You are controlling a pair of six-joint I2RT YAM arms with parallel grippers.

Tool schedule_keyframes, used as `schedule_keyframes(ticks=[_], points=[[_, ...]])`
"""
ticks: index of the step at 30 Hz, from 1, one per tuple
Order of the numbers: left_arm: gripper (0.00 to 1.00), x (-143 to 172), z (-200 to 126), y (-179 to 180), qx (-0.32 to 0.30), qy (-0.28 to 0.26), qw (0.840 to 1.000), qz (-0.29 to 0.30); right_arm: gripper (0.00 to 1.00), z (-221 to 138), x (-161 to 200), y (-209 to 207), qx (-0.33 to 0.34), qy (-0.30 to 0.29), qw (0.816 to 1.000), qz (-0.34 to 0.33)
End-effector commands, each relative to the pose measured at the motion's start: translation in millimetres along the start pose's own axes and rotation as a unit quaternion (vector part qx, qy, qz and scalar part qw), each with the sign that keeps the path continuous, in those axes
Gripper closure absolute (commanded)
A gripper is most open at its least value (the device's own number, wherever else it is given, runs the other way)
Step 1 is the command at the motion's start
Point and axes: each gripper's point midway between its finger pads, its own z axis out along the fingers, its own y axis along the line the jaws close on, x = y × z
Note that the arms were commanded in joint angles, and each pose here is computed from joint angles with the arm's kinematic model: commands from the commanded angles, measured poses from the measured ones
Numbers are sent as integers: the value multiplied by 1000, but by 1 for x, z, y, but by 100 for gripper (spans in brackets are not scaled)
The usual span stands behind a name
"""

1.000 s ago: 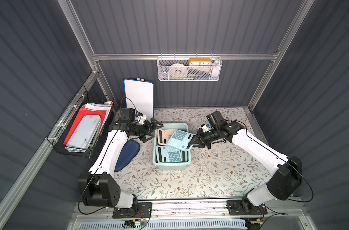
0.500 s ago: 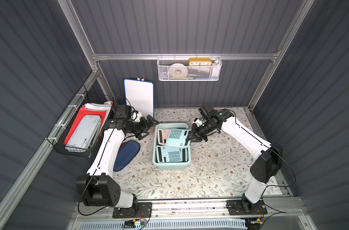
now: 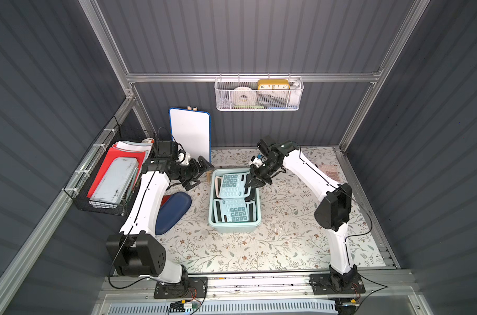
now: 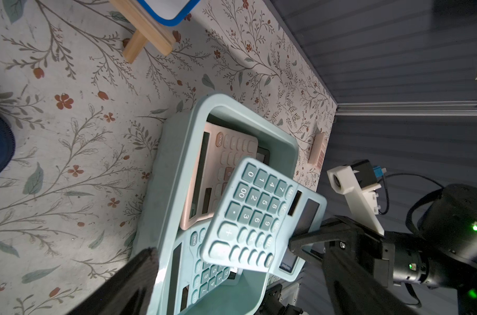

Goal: Put the calculator in the storage box
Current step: Place the calculator in the storage box.

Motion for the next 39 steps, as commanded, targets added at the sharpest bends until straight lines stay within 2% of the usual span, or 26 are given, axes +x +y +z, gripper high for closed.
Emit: schedule_keyframes(ticks=[1, 6, 8, 9, 10, 17, 25, 32, 34, 36, 37, 39], points=[[1, -2, 0, 4, -14, 5, 1000, -10, 100, 3, 0, 1, 2, 19, 1000, -17], [1, -6, 3, 2, -13, 10, 1000, -14, 99, 12, -14, -15, 23, 18, 1000, -2], [1, -7, 4, 2, -14, 12, 1000, -16, 91, 11, -18, -18, 26, 13, 1000, 0], [1, -8, 4, 2, -14, 13, 1000, -15, 82, 11, -21, -19, 28, 8, 1000, 2], [1, -10, 4, 1, -13, 13, 1000, -15, 77, 10, -23, -18, 26, 4, 1000, 1], [1, -18, 4, -4, -12, 6, 1000, -10, 60, 4, -47, -3, 5, -45, 999, 0], [1, -22, 11, -6, -2, 13, 999, -33, 44, 4, -69, 8, -18, -83, 996, 9], [1, -31, 19, -6, -2, 16, 999, -51, 27, -12, -65, 17, -21, -97, 995, -2], [1, -34, 21, -5, -5, 12, 999, -51, 20, -20, -64, 16, -17, -104, 994, -4], [1, -41, 22, -5, -8, 2, 999, -53, 5, -28, -63, 15, -15, -109, 994, -9], [1, -41, 23, -6, -7, 2, 998, -55, 1, -31, -62, 15, -16, -111, 994, -11], [1, -43, 23, -6, -6, -1, 998, -57, 1, -39, -62, 15, -18, -116, 993, -14]])
